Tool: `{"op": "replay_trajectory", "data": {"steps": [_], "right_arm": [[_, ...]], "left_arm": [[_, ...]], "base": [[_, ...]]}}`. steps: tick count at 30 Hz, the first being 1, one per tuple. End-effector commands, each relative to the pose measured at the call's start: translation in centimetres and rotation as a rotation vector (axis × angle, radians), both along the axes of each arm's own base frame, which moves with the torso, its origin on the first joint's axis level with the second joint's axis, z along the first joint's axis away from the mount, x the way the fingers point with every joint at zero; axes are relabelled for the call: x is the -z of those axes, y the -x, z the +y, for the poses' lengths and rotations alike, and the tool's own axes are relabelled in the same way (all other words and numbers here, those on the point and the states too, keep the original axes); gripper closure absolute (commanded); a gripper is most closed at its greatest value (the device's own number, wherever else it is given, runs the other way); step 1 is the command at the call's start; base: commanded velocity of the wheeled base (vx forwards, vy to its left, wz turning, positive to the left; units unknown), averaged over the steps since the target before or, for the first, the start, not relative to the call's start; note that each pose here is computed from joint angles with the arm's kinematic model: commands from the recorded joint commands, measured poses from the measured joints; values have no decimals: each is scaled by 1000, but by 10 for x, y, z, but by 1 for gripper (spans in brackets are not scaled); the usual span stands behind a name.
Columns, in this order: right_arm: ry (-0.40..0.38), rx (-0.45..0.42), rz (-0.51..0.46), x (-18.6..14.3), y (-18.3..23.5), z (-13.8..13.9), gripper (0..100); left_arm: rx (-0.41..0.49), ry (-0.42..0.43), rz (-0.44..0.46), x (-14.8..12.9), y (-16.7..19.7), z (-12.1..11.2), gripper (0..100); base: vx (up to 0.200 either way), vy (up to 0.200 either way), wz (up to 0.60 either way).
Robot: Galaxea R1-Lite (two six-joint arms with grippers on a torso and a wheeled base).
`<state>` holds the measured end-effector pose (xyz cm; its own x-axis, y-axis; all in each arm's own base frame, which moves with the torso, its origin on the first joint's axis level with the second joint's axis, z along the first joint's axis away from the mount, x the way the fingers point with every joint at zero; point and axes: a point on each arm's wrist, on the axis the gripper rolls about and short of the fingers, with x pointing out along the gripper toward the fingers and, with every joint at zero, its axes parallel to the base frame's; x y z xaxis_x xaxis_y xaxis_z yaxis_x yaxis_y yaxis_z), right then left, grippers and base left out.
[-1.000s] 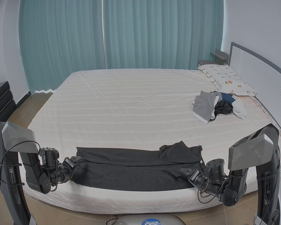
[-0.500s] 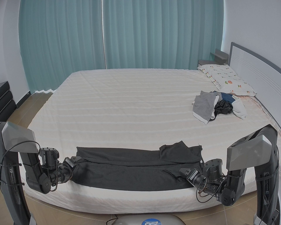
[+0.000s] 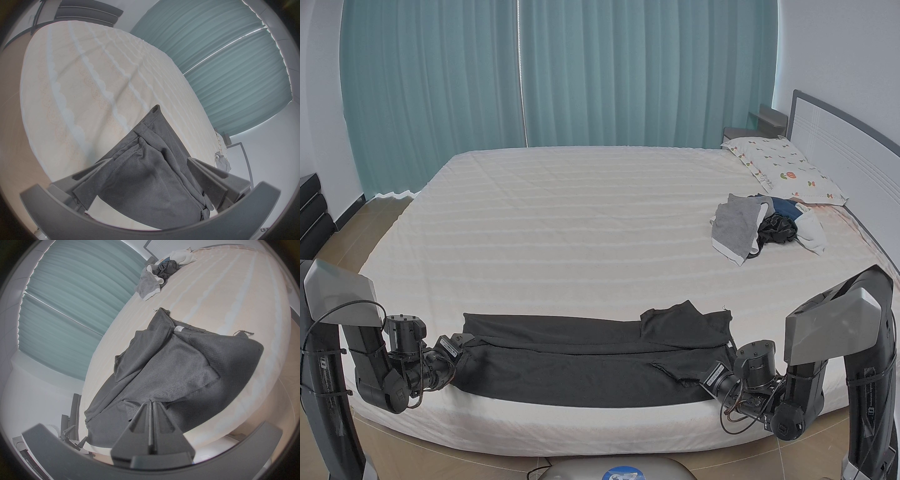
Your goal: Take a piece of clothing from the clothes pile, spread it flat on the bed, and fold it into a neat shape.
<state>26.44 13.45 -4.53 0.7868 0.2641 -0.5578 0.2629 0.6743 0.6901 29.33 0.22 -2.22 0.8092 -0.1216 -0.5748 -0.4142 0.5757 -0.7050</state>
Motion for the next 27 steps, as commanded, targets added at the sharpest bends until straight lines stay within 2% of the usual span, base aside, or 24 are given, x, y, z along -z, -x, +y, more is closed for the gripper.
{"op": "replay_trajectory", "data": {"steps": [1, 11, 19, 20, 27], "right_arm": [[-2, -11, -6, -7, 5, 0, 100], [13, -36, 6, -13, 18, 0, 100], [53, -64, 33, -4, 20, -1, 100], [56, -64, 37, -2, 20, -1, 0], [41, -51, 0, -11, 18, -3, 0]], "left_arm": [[-1, 0, 1, 0, 0, 0, 0], [-1, 0, 1, 0, 0, 0, 0], [1, -4, 5, 2, 0, 0, 0], [0, -5, 3, 2, 0, 0, 0], [1, -10, -3, -1, 1, -1, 0]], "base": [[0, 0, 0], [0, 0, 0], [0, 0, 0], [0, 0, 0], [0, 0, 0]]}}
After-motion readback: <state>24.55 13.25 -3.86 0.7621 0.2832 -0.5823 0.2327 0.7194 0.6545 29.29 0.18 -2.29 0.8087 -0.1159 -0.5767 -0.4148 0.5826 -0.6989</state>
